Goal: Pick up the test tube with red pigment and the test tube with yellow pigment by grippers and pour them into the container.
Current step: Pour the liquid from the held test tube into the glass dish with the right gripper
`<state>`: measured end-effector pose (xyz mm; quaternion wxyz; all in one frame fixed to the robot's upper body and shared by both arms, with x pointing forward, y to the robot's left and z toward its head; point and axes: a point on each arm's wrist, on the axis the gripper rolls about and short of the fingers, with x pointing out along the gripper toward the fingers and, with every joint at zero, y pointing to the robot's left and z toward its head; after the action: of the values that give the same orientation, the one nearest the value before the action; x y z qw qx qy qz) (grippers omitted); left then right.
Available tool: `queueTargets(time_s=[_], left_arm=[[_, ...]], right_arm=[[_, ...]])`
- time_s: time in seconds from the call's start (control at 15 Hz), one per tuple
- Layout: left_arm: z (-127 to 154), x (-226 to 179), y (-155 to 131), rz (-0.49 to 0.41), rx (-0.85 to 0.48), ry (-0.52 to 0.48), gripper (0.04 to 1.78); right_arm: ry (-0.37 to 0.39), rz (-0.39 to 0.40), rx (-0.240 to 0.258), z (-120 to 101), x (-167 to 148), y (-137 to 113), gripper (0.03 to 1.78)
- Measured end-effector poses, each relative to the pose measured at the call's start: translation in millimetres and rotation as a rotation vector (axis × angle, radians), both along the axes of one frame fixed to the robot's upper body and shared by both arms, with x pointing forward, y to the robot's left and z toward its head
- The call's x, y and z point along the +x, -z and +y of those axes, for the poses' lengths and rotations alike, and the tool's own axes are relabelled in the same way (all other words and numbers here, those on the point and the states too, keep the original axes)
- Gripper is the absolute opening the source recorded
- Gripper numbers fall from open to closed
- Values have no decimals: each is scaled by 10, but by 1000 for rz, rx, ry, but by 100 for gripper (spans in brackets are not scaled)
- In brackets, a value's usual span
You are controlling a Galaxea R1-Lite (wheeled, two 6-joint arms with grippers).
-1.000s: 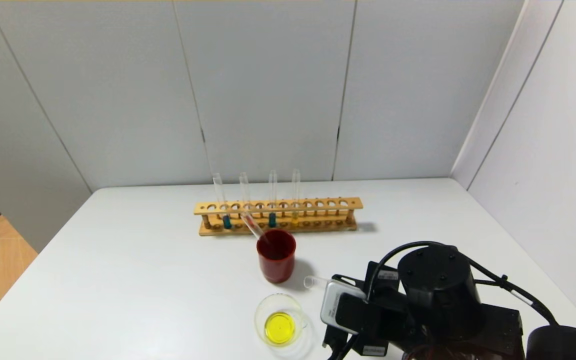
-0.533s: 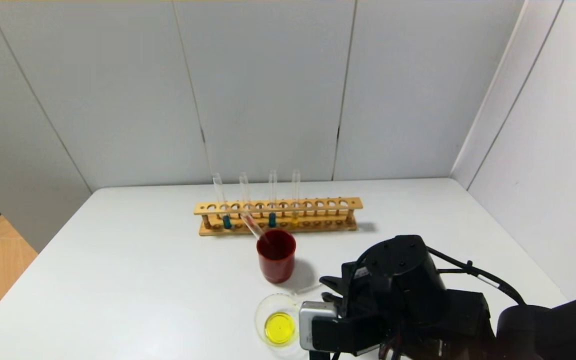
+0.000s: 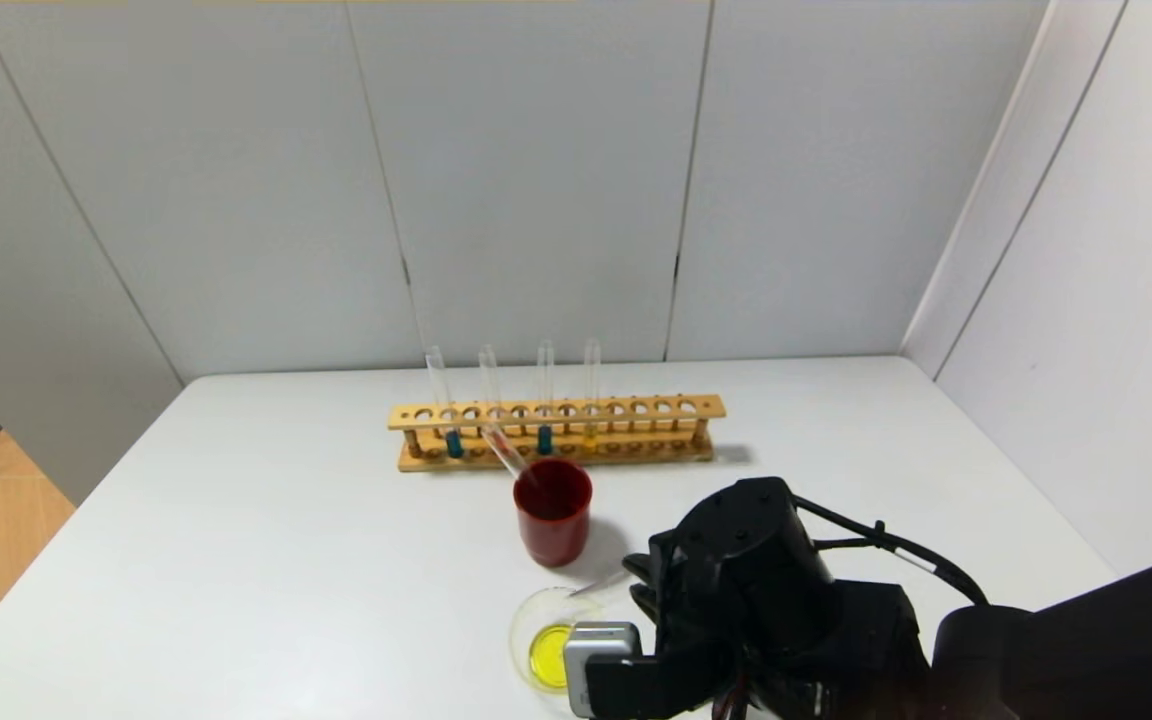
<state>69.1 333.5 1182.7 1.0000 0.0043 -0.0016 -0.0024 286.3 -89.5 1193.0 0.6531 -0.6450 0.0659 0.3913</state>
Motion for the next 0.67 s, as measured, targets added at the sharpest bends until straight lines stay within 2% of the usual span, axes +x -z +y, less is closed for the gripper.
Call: queueTargets(time_s=[0.27,0.47,0.67], left_arm=[[0,0,0,0,0,0,174],[0,0,0,0,0,0,174],[0,0,0,0,0,0,174]], right_arm=[[23,12,-92,15,35,53,32],[36,11,-116,65,101,35,32],[61,7,-168,106,145,12,32]])
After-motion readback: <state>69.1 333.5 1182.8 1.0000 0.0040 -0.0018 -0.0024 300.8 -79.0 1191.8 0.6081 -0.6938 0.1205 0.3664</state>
